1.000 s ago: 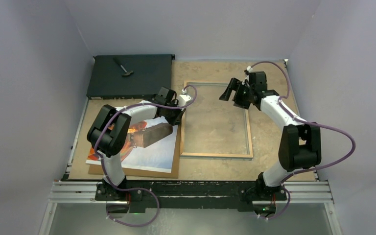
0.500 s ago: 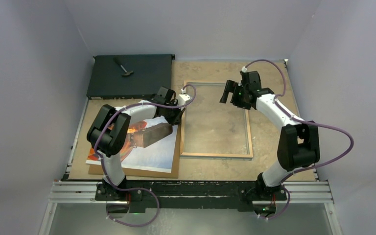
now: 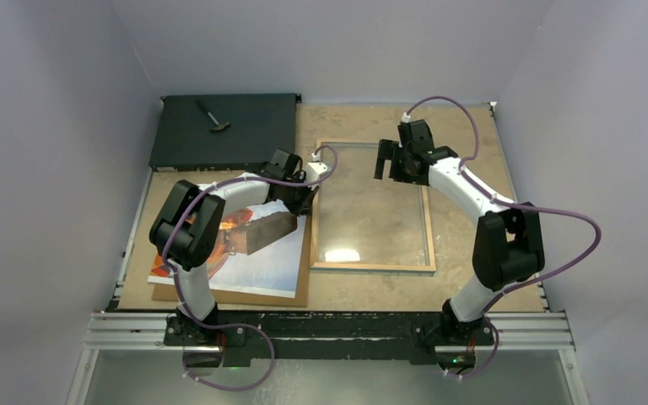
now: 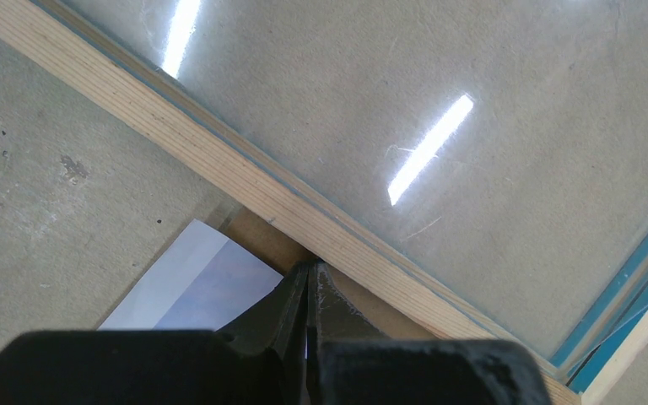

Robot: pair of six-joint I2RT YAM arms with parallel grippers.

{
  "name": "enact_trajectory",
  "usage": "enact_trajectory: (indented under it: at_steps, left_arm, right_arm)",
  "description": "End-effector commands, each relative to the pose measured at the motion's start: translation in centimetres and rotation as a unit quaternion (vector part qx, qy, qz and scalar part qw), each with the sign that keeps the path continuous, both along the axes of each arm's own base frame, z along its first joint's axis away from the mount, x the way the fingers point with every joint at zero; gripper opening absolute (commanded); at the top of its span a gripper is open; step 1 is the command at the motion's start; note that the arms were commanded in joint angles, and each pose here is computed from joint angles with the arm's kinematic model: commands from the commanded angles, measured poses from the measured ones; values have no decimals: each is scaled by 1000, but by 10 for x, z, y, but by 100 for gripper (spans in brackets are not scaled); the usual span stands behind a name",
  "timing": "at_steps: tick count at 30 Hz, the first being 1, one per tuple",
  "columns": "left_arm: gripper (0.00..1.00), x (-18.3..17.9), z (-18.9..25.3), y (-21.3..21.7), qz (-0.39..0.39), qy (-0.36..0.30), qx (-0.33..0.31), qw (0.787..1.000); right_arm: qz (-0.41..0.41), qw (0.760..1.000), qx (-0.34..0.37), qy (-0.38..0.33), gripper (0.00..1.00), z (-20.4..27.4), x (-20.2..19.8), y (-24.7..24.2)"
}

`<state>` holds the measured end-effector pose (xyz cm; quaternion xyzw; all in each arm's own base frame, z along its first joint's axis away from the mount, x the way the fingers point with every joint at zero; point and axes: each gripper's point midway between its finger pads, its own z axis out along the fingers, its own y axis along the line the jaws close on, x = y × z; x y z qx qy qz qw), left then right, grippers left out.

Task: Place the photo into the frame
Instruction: Place the photo frame item in the photo frame.

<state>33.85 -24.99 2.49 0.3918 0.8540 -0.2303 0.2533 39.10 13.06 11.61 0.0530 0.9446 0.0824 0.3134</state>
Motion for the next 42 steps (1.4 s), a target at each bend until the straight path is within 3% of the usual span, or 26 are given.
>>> enact_trajectory:
  at_steps: [1,20,34,42]
  left_arm:
    - [0,-5,-8,6,5,17,4,1000]
    - [0,-6,-7,12,8,18,5,1000]
    - [0,-4,-5,12,9,18,4,1000]
    - [0,-3,-5,11,9,20,3,1000]
  right_arm:
    - [-6,1000,-23,-5,99,5,4,-2]
    - [-29,999,-27,-8,99,4,4,-21]
    - [-1,999,44,5,99,-10,-1,-21]
    - [-29,999,12,16,99,-20,1,-35]
